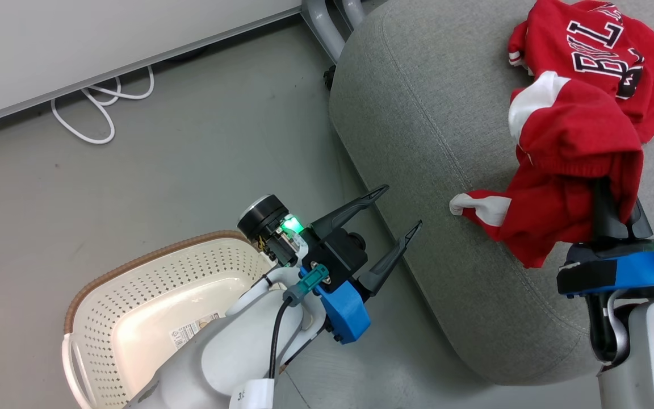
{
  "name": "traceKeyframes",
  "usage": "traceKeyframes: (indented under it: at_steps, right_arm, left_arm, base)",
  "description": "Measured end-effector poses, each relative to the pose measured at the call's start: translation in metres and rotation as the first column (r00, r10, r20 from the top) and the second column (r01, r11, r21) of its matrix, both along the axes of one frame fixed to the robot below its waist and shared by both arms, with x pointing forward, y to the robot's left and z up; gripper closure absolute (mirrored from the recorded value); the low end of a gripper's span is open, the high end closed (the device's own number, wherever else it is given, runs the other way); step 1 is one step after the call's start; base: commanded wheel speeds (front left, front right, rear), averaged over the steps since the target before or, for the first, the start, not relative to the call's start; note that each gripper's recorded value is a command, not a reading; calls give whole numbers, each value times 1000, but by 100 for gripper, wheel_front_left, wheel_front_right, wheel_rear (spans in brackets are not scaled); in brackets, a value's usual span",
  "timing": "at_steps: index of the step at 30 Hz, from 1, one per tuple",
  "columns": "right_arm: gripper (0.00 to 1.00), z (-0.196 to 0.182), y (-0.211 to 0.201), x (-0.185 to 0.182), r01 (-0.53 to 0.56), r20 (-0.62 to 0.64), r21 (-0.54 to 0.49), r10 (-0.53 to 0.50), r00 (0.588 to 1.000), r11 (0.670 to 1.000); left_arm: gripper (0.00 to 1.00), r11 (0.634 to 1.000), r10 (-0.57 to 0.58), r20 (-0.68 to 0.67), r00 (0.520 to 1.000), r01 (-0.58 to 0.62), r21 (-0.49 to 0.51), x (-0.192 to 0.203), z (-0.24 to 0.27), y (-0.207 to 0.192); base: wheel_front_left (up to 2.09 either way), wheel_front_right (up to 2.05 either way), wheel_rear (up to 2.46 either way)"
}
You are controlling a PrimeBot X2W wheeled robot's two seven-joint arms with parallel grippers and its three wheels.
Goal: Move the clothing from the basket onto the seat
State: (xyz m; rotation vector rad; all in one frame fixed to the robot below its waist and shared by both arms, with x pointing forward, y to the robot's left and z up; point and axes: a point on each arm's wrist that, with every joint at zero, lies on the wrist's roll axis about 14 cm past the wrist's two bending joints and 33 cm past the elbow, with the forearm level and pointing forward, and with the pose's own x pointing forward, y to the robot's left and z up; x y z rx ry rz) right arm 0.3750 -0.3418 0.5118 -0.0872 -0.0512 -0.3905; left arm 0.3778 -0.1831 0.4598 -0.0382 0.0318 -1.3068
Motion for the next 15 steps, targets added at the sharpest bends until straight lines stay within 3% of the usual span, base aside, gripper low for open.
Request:
traceKeyframes:
  at_steps: [6,15]
  right_arm:
    - [100,16,2,10,-14,39,-33,15,999,999]
    - [100,105,-19,52,20,250,-216,35,968,976]
  left_arm:
    - [0,1000,6,-9,1000,-6,-2,4,-3,1]
    - [0,1000,21,-11,1000,-21,-14,32,-19,2]
  base:
    - [0,0,0]
    - [0,0,0]
